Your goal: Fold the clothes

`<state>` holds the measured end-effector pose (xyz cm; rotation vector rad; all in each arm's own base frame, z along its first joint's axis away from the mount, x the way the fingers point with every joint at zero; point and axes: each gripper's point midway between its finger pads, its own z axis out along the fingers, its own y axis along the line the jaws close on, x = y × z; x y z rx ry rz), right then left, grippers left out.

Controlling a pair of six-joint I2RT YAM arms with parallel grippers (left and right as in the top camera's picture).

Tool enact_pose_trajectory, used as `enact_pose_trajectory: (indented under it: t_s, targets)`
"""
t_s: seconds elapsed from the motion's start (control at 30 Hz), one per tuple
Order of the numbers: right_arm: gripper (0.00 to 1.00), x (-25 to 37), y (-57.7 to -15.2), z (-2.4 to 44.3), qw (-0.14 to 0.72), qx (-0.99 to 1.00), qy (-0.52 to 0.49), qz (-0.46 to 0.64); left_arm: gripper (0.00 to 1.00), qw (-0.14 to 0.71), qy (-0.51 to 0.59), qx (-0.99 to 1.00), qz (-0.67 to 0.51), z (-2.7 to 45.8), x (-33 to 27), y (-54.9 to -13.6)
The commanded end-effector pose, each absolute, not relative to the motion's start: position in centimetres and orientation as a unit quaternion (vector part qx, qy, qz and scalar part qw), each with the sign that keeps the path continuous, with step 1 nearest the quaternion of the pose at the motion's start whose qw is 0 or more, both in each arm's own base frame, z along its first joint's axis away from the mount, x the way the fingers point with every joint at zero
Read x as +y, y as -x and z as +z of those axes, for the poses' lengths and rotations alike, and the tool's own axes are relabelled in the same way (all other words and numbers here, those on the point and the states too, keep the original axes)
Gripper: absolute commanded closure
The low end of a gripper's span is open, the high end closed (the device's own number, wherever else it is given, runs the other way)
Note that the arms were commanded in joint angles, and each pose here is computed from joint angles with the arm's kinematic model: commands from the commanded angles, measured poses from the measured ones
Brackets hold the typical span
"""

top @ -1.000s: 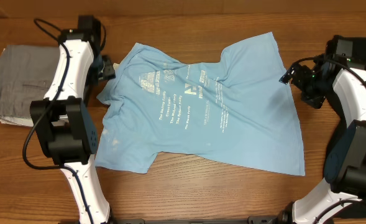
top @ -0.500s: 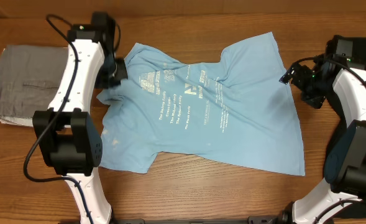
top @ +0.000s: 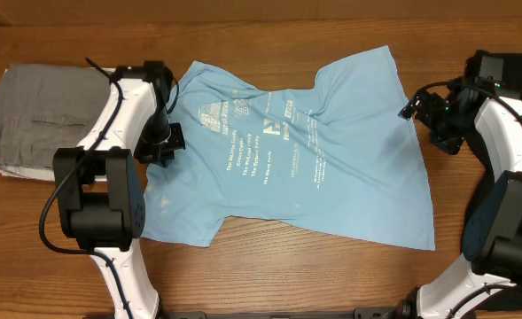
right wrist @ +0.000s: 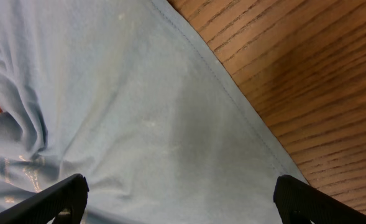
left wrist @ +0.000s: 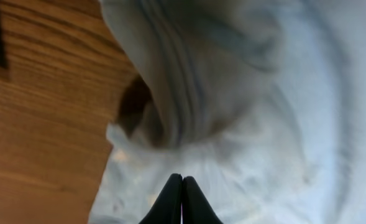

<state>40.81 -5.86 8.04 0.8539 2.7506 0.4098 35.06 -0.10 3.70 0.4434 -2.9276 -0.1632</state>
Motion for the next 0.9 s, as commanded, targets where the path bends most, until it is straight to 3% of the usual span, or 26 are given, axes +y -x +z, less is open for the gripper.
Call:
enact_pose_trajectory:
  t_s: [0.0,0.2,0.37,0.87]
  targets:
    - [0.0,-5.9,-41.3,8.8,0.129,0.939,-0.285,0.141,0.95,0.037,-0.196,-0.977,-0.07,5.3,1.1,-34.3]
    - [0.0,-5.9,-41.3,8.8,0.129,0.939,-0.285,0.141,0.96,-0.073,-0.257,-0.963,-0.033,8.2,1.0,-31.1]
    - [0.0,-5.9,-41.3,8.8,0.129,0.939,-0.285,0.141,0.96,-0.113,-0.281,-0.953,-0.032,6.4,1.6,-28.6]
    - [0.0,-5.9,-41.3,8.8,0.129,0.939,-0.285,0.141,0.93,-0.008,-0.359,-0.933,-0.025,-2.4,4.5,-25.8]
